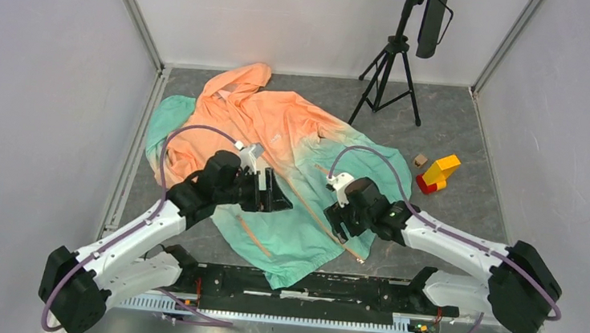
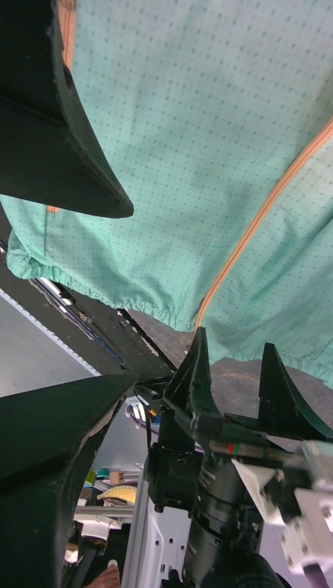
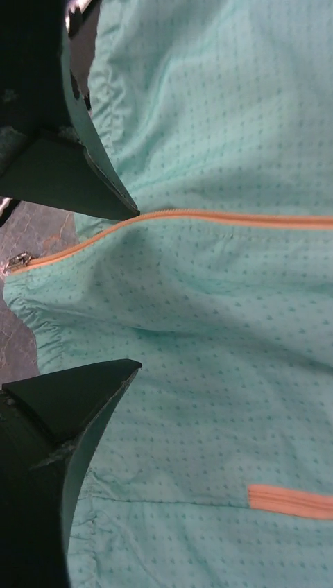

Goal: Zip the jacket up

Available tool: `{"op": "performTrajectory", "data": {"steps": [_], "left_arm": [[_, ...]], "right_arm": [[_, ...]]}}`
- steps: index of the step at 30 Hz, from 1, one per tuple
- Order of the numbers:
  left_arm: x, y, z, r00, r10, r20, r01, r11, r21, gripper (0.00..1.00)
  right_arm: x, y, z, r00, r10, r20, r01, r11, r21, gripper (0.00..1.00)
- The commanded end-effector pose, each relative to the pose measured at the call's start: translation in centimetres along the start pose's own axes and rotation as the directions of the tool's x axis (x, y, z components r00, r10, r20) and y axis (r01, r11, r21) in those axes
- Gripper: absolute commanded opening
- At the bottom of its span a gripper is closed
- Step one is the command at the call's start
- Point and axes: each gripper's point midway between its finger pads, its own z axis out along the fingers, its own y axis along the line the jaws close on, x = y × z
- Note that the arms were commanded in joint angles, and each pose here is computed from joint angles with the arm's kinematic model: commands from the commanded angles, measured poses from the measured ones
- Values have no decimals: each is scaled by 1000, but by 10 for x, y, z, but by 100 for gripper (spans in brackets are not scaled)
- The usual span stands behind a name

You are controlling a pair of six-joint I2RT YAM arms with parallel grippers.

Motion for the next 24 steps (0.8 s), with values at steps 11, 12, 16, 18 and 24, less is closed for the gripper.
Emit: {"op": "performTrajectory", "data": {"steps": [11,12,16,18,24], "left_arm": [[31,-23,48,999,-17,-38,18,1000,16,84],[34,-25,51,999,-8,-46,9,1000,13,84],[41,-27,63,997,15,-69,-16,1000,-6,80],[44,-29,66,998,17,-68,-18,1000,-8,79],[41,-30,65,1000,4,-22,-4,1000,6,78]], "right_arm": [[-71,-52,-8,949,97,299,-169,960,223,8],[-74,-57,-5,943,127,307,-193,961,196,6],[-67,-68,8,961,147,233,-196,959,204,16],[-58,-75,9,975,131,178,-173,953,247,42],[-50,-67,-15,995,43,86,-67,950,306,71]]}}
